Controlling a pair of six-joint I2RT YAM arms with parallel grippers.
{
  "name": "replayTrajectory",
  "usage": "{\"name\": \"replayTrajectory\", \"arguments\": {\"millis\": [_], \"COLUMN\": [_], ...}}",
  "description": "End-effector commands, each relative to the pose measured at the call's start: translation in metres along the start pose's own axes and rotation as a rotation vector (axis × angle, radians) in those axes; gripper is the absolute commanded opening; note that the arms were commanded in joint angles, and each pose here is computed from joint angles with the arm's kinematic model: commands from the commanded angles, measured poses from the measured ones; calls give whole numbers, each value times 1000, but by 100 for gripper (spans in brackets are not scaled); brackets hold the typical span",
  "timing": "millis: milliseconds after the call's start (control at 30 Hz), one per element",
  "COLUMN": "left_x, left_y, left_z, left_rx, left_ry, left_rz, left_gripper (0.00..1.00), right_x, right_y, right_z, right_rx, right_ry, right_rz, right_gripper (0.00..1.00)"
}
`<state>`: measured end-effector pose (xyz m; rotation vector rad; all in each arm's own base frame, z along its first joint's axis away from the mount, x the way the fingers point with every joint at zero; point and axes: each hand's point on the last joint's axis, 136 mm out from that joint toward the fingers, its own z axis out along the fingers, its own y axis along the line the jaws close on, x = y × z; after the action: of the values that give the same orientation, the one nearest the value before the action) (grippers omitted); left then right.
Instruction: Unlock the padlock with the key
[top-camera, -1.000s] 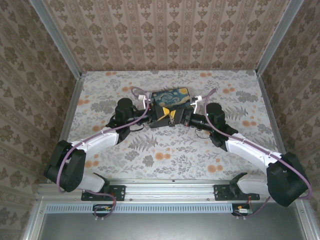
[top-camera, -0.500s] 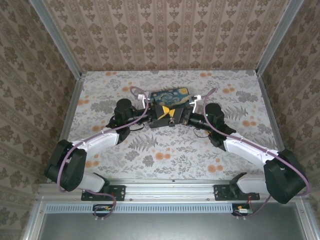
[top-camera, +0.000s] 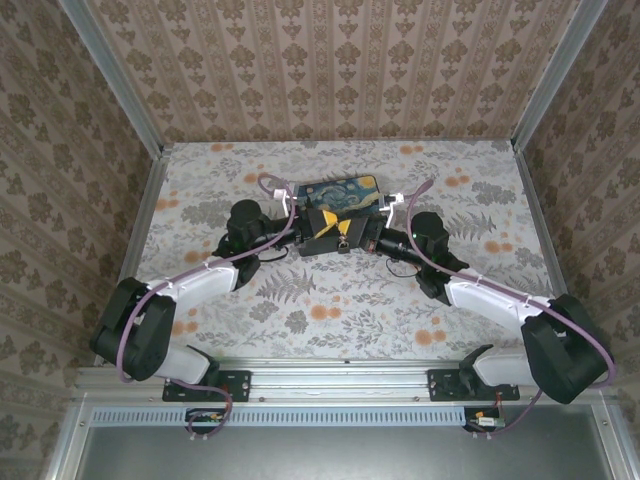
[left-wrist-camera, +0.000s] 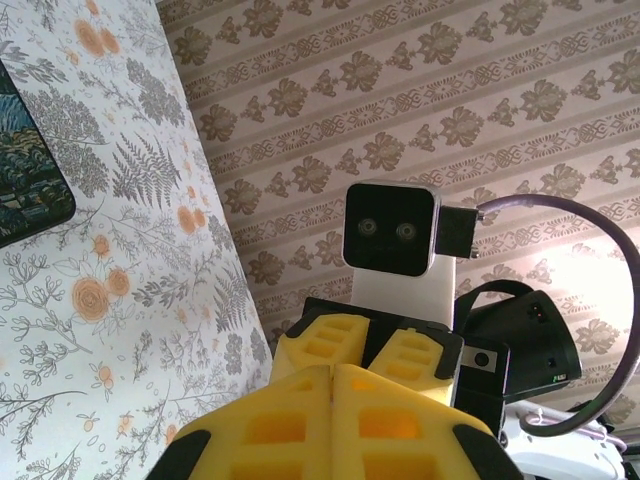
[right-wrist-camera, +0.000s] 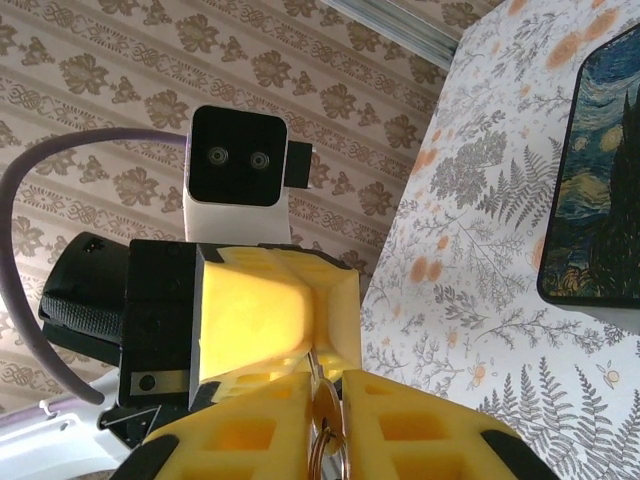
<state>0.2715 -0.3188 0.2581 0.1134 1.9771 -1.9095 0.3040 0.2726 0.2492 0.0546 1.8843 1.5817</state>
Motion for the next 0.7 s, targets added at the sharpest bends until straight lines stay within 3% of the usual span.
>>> {"name": "replayTrajectory", "arguments": {"millis": [0, 467, 500, 533, 667], "left_x": [-5, -5, -4, -4, -9], "left_y": [-4, 2, 3, 5, 20], "left_z": [-3, -3, -4, -5, -18], "left_rx": [25, 22, 19, 12, -68], "left_ry": [-27, -33, -31, -33, -53], "left_rz": [15, 1, 2, -1, 10], "left_gripper": [0, 0, 9, 24, 43], "right_x": [-1, -2, -2, -2, 2], "right_y": [9, 14, 10, 9, -6], "right_z": [1, 3, 2, 1, -6], "right_rx": [-52, -79, -61, -48, 44], "right_ry": [-7, -27, -32, -35, -22], "right_rz": [-1, -7, -4, -11, -36], "right_gripper": [15, 0, 0, 0, 0]}}
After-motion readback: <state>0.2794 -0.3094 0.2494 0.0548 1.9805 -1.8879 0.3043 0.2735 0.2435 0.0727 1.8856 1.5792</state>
